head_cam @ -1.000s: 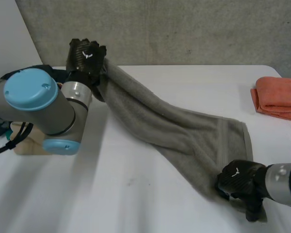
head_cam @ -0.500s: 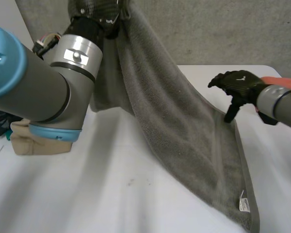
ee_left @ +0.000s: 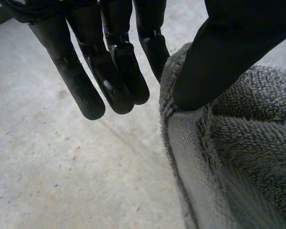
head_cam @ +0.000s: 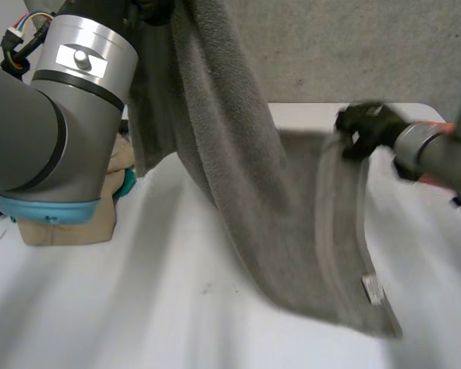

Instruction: Fold the laundry.

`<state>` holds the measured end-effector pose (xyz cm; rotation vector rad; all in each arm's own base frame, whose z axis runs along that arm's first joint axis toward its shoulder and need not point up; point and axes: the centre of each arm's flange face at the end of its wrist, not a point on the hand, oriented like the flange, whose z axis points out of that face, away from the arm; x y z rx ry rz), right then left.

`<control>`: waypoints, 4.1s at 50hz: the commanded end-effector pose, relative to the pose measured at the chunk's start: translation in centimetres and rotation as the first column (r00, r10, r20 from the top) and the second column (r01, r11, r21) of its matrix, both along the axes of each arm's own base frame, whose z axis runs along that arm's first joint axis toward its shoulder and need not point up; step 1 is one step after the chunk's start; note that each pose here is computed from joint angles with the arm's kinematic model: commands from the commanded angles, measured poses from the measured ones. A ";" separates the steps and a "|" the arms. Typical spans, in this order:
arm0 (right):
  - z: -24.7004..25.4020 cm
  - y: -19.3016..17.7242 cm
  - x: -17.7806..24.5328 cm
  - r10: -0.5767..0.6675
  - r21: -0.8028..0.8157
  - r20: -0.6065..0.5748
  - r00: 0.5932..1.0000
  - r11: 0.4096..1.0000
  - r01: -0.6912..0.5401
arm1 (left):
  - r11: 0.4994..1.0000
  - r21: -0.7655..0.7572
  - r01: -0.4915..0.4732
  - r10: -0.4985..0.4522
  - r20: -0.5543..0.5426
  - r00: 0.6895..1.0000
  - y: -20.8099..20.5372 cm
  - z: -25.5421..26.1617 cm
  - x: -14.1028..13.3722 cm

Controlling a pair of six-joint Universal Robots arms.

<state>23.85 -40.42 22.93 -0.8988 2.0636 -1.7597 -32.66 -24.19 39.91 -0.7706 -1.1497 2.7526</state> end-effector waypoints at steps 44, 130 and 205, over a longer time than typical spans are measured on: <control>15.2 -1.2 1.9 -0.263 -0.875 0.199 0.944 0.386 0.292 | 0.977 -0.104 -0.184 0.159 -0.206 0.966 -18.4 -1.8 3.3; 7.5 1.3 -2.5 -0.391 -0.757 -0.095 0.915 0.626 0.189 | 0.979 0.137 -0.153 0.147 0.051 0.988 -14.0 -10.7 5.3; -5.6 10.9 -10.0 -0.100 -0.015 -0.614 0.783 0.993 0.115 | 0.650 0.689 -0.320 0.002 0.419 0.908 0.3 -19.9 9.5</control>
